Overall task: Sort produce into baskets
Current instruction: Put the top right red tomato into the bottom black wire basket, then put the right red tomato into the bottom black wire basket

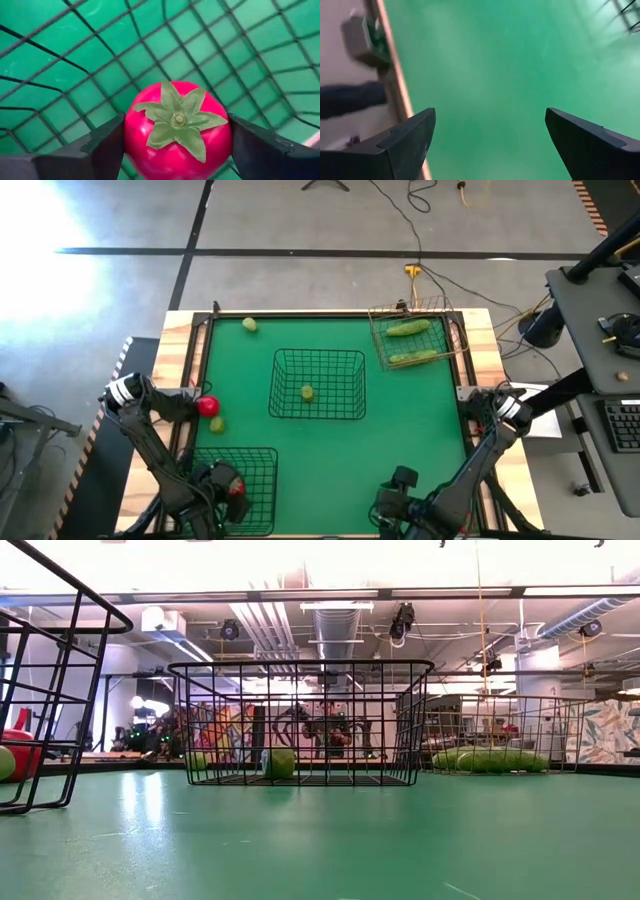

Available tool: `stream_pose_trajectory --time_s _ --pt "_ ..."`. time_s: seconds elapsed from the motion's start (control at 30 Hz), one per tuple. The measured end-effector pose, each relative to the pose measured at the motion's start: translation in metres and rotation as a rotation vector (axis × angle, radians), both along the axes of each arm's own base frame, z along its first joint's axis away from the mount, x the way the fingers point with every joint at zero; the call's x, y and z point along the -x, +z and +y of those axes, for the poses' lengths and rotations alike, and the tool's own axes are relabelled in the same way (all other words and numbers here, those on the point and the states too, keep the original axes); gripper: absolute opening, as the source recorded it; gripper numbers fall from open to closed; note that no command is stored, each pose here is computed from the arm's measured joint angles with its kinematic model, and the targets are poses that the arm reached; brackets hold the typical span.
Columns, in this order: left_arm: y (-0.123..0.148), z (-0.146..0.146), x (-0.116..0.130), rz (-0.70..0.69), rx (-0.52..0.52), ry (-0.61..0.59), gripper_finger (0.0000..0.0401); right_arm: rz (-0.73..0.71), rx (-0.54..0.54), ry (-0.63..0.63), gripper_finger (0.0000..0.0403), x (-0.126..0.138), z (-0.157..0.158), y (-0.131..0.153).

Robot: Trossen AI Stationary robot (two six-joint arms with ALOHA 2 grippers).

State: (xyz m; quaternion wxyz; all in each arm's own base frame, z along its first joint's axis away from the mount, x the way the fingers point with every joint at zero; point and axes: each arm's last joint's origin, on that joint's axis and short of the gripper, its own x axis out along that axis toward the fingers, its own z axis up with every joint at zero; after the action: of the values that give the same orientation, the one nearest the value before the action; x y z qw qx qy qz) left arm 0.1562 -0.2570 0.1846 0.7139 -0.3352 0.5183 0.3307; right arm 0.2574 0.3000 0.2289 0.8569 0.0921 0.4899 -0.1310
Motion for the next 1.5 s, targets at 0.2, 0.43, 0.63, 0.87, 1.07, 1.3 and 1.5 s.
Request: stream_pose_trajectory --time_s 0.2,0.43,0.63,0.87,1.07,1.3,1.5 --pt "-0.008 -0.001 -0.001 0.015 -0.024 0.002 0.0328 0.215 -0.097 0.063 0.0370 0.014 0.005 -0.003" --pt "0.021 0.001 0.001 0.065 -0.081 -0.039 0.0371 0.575 -0.090 -0.031 0.0370 0.036 -0.009 0.000" --pt "0.057 -0.002 -0.003 0.016 -0.145 -0.088 0.0380 0.761 -0.161 -0.028 0.0370 0.050 -0.005 -0.009" --pt "0.067 0.000 -0.006 -0.001 -0.188 -0.129 0.0380 0.870 -0.176 -0.095 0.0370 0.061 -0.006 -0.022" --pt "0.080 0.001 -0.017 -0.068 -0.263 -0.284 0.0377 0.886 -0.176 -0.123 0.0370 0.066 -0.004 -0.024" --pt "0.101 0.005 -0.043 -0.166 -0.312 -0.413 0.0377 0.935 -0.205 -0.131 0.0370 0.075 0.003 -0.023" --pt "0.106 0.002 -0.072 -0.318 -0.337 -0.543 0.0377 0.929 -0.193 -0.175 0.0370 0.085 0.008 -0.026"
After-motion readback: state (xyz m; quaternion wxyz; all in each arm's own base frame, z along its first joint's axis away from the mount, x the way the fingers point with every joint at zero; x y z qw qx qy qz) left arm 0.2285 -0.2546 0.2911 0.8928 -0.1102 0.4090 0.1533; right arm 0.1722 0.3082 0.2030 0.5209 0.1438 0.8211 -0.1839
